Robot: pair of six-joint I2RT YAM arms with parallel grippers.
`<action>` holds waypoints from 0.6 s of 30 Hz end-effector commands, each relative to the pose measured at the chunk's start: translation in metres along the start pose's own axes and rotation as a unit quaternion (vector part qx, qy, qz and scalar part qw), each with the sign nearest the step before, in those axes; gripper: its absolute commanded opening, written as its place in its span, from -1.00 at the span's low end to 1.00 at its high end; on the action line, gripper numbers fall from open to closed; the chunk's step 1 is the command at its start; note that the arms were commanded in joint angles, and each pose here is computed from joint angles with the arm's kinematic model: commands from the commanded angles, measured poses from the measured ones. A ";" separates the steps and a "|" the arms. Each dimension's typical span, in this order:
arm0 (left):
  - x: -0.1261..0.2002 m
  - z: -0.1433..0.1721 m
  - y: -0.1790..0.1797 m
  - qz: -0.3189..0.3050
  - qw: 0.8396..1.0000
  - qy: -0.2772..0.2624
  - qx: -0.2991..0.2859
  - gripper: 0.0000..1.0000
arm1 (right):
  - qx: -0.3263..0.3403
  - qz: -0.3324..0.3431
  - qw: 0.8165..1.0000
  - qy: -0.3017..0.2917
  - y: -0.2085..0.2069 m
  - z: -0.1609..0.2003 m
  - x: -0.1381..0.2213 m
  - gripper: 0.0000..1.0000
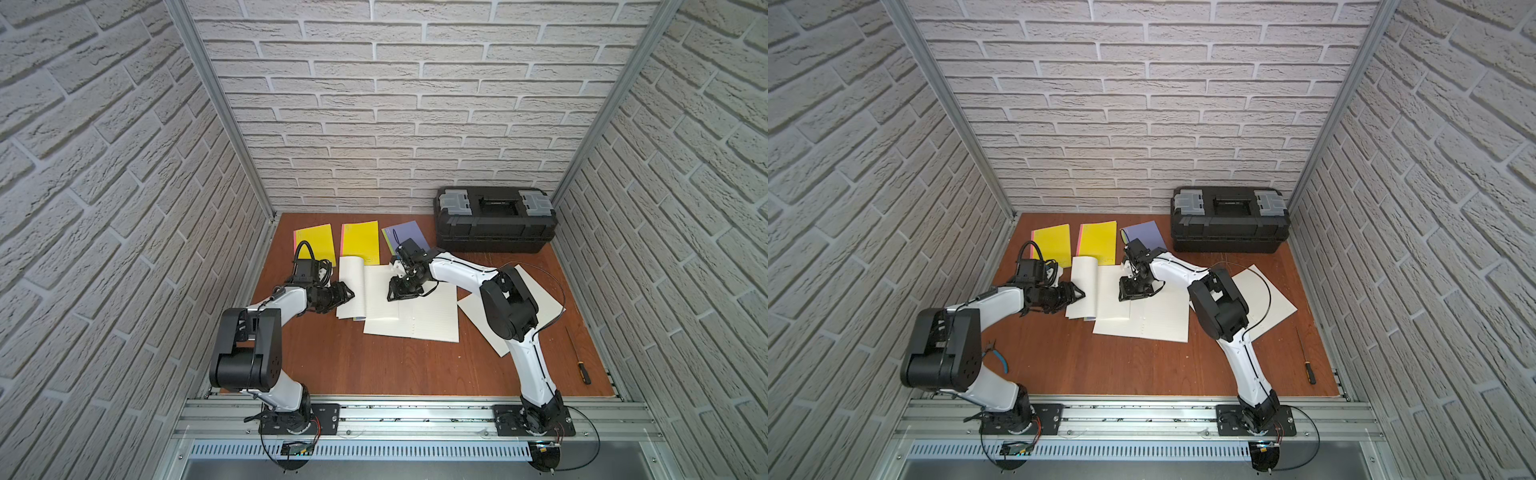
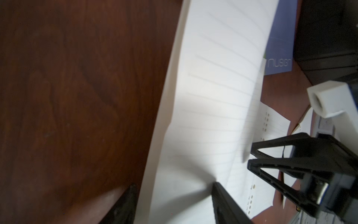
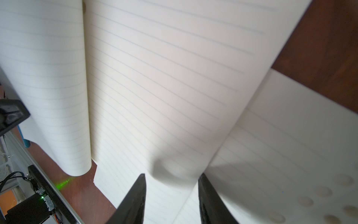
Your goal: Close the notebook
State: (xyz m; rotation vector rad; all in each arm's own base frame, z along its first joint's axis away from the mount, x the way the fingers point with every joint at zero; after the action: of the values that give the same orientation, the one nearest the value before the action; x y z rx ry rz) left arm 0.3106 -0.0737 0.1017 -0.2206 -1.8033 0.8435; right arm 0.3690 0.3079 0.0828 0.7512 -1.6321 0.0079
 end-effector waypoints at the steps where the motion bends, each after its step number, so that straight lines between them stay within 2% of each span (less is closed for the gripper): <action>1: 0.008 -0.001 -0.020 0.042 0.998 -0.015 -0.033 0.23 | 0.000 0.002 0.999 0.036 0.006 0.020 -0.008 -0.12; 9: 0.030 -0.002 -0.054 0.096 0.992 -0.034 -0.073 0.26 | -0.001 0.006 1.000 0.026 0.007 0.019 -0.002 -0.11; 18: 0.030 0.004 -0.091 0.139 0.983 -0.031 -0.114 0.28 | 0.004 0.016 1.000 0.002 0.010 0.012 0.019 -0.07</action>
State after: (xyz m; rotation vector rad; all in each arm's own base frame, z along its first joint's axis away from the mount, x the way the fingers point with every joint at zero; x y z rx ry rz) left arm 0.3080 -0.1161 0.1618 -0.5155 -1.9057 0.8332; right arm 0.3646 0.3057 0.0850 0.7440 -1.6442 0.0184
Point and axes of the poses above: each gripper's point midway between its finger pads, its own x axis back along the fingers, its own y axis along the line the jaws close on, z = x × y, the point moved 6 cm from there along x, back along the fingers, and after that the axes turned 11 degrees about x, right-handed, at the moved point
